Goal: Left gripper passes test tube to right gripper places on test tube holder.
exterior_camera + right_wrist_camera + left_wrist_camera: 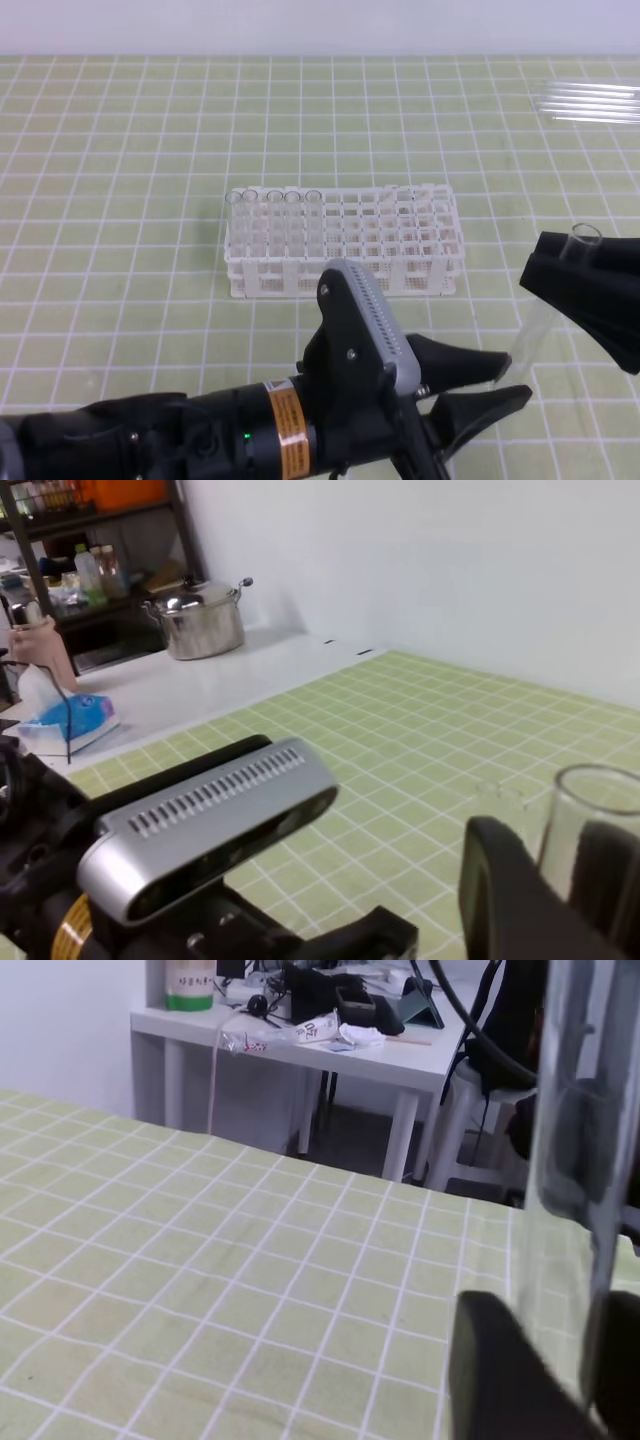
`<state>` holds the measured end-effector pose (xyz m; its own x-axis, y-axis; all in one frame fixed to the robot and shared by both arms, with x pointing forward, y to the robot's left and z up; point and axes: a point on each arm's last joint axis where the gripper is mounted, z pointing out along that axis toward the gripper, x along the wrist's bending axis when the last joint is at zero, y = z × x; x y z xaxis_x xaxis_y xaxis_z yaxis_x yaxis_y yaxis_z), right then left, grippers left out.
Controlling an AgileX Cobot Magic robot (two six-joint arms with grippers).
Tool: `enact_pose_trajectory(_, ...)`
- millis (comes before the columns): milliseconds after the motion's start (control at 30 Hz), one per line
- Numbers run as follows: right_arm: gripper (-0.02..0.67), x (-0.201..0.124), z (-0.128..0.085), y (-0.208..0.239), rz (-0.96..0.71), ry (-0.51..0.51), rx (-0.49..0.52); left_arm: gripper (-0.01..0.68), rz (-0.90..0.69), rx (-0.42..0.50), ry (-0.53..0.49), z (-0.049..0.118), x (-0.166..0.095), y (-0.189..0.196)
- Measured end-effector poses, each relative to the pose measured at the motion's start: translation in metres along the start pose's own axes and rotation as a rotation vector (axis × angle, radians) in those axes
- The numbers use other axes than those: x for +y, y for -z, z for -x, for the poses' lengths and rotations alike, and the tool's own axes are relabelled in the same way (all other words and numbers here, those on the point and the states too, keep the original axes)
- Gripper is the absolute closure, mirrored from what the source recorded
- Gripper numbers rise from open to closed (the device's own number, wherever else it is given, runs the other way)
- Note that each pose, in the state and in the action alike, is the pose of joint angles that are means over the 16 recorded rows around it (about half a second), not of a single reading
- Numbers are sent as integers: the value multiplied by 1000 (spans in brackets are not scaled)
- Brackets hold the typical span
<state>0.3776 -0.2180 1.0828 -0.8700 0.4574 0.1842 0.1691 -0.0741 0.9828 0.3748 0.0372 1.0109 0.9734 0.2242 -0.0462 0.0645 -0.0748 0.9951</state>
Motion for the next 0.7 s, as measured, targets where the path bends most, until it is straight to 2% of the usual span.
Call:
enact_pose_trajectory(200, 549, 0, 1, 0, -1, 4, -6, 285, -29, 41, 1, -6, 3, 5)
enact_pose_trajectory(333, 550, 0, 1, 0, -2, 26, -14, 244, -75, 101, -7, -13, 7, 13)
enact_pose_trajectory(533, 550, 3, 3, 0, 0, 75, -33, 269, -192, 246, -29, -24, 19, 39)
enact_pose_trajectory(700, 550, 9, 5, -1, 6, 118, -46, 367, -288, 387, -34, -26, 33, 71)
